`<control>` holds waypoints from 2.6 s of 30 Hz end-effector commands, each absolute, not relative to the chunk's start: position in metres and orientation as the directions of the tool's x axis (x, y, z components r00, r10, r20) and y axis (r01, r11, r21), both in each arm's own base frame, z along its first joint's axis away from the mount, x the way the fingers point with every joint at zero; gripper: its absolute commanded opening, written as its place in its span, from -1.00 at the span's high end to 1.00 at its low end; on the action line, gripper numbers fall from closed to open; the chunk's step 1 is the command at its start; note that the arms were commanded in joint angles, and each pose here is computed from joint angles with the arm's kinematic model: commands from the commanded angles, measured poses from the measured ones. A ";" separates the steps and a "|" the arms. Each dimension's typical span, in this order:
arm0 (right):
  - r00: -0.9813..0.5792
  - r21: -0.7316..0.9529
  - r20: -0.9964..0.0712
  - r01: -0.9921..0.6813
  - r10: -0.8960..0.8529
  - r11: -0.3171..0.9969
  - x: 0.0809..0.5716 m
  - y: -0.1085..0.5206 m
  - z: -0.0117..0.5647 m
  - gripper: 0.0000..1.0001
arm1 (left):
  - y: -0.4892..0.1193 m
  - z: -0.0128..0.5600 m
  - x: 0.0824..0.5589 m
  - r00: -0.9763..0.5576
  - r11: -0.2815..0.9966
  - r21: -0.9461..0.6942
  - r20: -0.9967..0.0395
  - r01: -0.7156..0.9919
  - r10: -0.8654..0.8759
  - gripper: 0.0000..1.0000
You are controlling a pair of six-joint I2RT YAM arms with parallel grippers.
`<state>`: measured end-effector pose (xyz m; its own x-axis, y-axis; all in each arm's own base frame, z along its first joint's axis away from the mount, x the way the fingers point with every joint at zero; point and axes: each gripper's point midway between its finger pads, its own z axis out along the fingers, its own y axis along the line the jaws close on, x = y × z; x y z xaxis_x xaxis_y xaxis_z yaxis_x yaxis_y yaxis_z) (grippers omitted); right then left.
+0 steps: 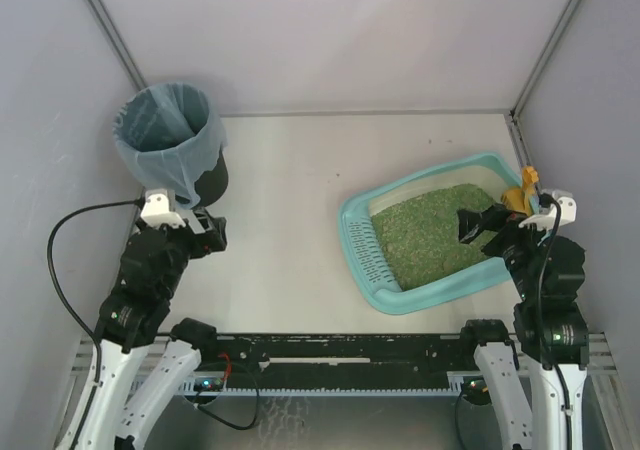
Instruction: Clean the litter box
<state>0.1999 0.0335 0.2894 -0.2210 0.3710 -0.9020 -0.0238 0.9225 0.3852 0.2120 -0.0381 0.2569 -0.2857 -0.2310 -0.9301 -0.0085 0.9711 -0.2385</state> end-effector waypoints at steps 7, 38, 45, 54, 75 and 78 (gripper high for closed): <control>-0.149 0.363 -0.918 0.058 0.368 0.930 0.195 0.015 0.322 -0.98 | -0.032 0.290 0.229 -0.262 0.967 -0.234 -0.932 -0.100 -0.252 -0.99; -0.512 0.454 -0.679 0.272 0.527 0.849 0.280 0.041 0.206 -0.35 | -0.056 0.281 0.260 -0.321 0.987 -0.162 -0.935 0.005 -0.152 -0.85; -0.364 0.547 -0.661 0.366 0.657 0.753 0.328 0.029 0.188 -0.03 | -0.056 0.274 0.259 -0.344 0.987 -0.163 -0.927 0.004 -0.151 -0.77; -0.261 0.636 -0.598 0.422 0.758 0.646 0.391 0.000 0.157 0.94 | -0.054 0.270 0.258 -0.348 0.981 -0.196 -0.919 0.000 -0.184 -0.75; -0.145 0.633 -0.657 0.427 0.740 0.646 0.464 -0.025 0.097 1.00 | -0.044 0.270 0.263 -0.331 0.965 -0.262 -0.910 -0.010 -0.250 -0.73; -0.154 0.665 -0.645 0.370 0.749 0.649 0.478 -0.015 0.093 1.00 | -0.044 0.271 0.264 -0.329 0.961 -0.276 -0.907 -0.002 -0.261 -0.72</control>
